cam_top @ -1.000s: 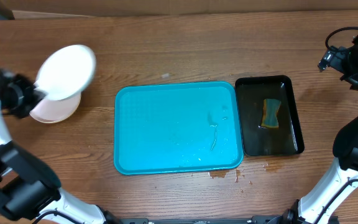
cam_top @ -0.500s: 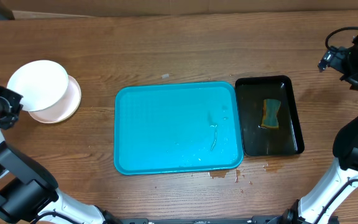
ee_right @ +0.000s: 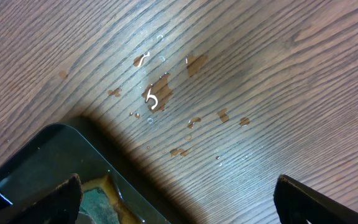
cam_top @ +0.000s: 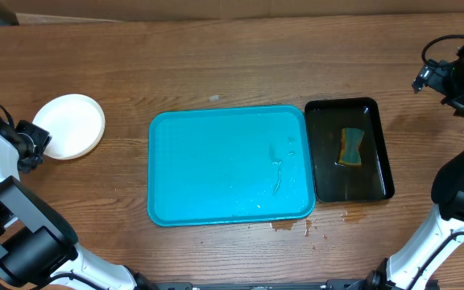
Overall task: Clean dirty plates on tray and stack at the side
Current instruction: 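Carry the white plate left and set it on the plate stack, then release the plate and raise the left gripper over the teal tray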
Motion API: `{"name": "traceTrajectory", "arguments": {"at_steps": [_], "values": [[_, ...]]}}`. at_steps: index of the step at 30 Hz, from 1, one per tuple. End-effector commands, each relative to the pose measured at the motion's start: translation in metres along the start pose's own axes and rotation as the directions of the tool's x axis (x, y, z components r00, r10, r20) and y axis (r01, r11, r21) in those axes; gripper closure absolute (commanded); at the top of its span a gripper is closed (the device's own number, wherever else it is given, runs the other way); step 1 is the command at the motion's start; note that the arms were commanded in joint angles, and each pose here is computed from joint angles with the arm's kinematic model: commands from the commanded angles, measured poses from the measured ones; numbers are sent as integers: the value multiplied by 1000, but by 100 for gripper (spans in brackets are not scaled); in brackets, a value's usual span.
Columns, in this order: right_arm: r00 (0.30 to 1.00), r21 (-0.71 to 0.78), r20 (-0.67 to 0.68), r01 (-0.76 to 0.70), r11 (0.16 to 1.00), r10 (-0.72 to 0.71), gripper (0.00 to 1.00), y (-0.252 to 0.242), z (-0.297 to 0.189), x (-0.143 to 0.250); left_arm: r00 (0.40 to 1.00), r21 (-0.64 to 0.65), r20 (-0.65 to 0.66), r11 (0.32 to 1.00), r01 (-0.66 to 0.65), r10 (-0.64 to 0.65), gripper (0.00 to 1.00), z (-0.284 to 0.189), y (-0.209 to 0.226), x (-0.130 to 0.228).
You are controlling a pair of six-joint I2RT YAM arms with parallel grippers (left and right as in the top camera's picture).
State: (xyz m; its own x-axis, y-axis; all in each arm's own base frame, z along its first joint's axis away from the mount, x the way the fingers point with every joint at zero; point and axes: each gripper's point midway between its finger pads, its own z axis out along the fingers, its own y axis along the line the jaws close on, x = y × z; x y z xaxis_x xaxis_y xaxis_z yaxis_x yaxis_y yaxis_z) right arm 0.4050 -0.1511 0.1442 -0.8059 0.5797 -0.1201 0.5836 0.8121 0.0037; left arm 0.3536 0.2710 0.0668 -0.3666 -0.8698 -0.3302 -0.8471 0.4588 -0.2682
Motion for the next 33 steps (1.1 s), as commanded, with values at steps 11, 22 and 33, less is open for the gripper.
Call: {"name": "traceTrajectory", "arguments": {"at_steps": [11,22,33], "values": [[999,-10,42,-6,1000,7,0,0,-14,-5,897,563,-55,756,-334,438,0,-24,-123,70],[999,-10,42,-6,1000,7,0,0,-14,-5,653,599,-57,549,-583,755,0,-34,-214,211],[999,-10,42,-6,1000,7,0,0,-14,-5,557,654,11,415,-633,831,0,-89,-263,286]]}}
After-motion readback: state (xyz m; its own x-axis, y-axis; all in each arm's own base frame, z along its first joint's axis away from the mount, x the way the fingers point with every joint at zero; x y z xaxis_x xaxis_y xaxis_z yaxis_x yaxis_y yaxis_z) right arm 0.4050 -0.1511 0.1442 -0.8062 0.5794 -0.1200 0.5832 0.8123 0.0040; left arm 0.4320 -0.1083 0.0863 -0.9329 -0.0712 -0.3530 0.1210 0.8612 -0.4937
